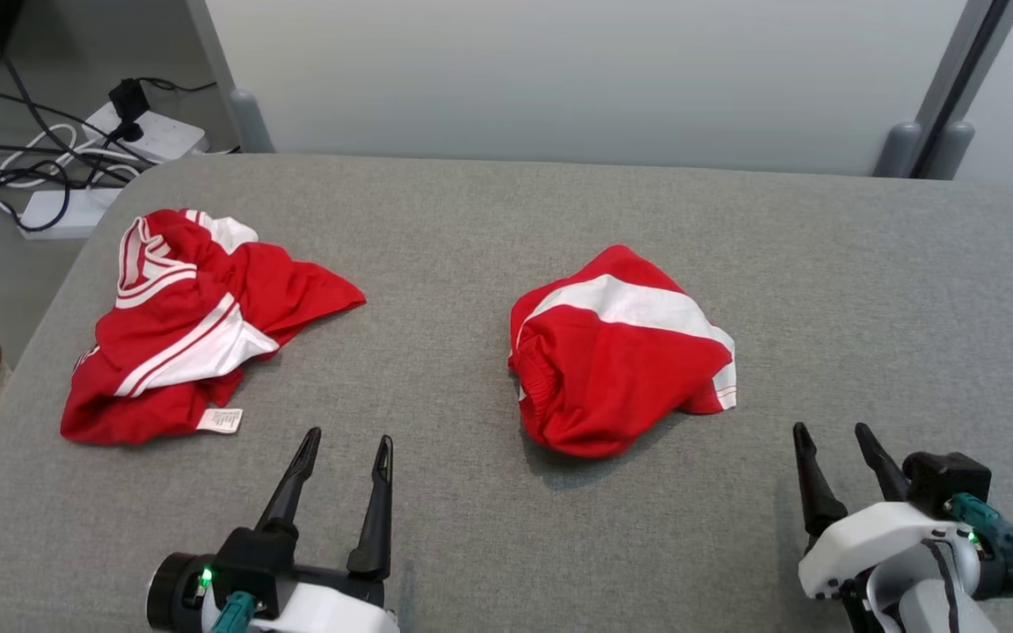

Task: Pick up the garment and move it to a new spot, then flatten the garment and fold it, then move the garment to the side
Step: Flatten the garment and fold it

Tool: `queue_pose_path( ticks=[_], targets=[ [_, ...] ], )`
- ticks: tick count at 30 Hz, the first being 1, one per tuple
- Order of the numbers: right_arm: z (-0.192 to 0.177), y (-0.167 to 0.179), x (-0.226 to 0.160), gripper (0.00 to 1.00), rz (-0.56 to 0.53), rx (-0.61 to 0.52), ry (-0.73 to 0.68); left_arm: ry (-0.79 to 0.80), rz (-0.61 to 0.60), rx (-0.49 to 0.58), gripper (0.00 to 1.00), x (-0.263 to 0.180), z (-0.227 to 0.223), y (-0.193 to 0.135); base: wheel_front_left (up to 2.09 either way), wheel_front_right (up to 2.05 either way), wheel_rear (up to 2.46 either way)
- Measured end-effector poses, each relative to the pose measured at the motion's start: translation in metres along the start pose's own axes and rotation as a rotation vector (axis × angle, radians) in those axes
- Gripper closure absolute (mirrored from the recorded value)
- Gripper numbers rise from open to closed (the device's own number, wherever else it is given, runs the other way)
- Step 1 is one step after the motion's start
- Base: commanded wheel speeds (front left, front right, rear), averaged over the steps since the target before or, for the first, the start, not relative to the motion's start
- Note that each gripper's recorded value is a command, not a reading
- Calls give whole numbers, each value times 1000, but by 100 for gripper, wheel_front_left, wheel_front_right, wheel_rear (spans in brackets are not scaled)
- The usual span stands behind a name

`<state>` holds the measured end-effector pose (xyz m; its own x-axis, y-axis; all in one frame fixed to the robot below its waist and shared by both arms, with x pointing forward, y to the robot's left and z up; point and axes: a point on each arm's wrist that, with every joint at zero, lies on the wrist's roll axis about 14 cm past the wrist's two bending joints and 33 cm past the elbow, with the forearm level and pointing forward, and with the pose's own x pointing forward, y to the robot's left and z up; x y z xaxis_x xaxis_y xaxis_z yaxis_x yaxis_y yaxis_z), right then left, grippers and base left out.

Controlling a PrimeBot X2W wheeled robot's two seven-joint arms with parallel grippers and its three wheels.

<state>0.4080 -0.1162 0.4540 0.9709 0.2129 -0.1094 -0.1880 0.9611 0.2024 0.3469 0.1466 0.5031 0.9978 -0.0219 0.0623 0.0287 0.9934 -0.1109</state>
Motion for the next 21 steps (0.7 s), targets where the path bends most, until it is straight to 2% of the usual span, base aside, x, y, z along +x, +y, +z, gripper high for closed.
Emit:
queue_pose_path(
  ticks=[3,10,21],
  targets=[
    [-21,-6,20,0,-21,21,90,-4,3,2,0,6,1,1,0,0,0],
    [-29,7,60,0,13,36,148,24,27,10,0,13,-7,10,0,0,0],
    [-68,23,82,0,52,40,292,38,51,16,0,24,-11,20,0,0,0]
  ],
)
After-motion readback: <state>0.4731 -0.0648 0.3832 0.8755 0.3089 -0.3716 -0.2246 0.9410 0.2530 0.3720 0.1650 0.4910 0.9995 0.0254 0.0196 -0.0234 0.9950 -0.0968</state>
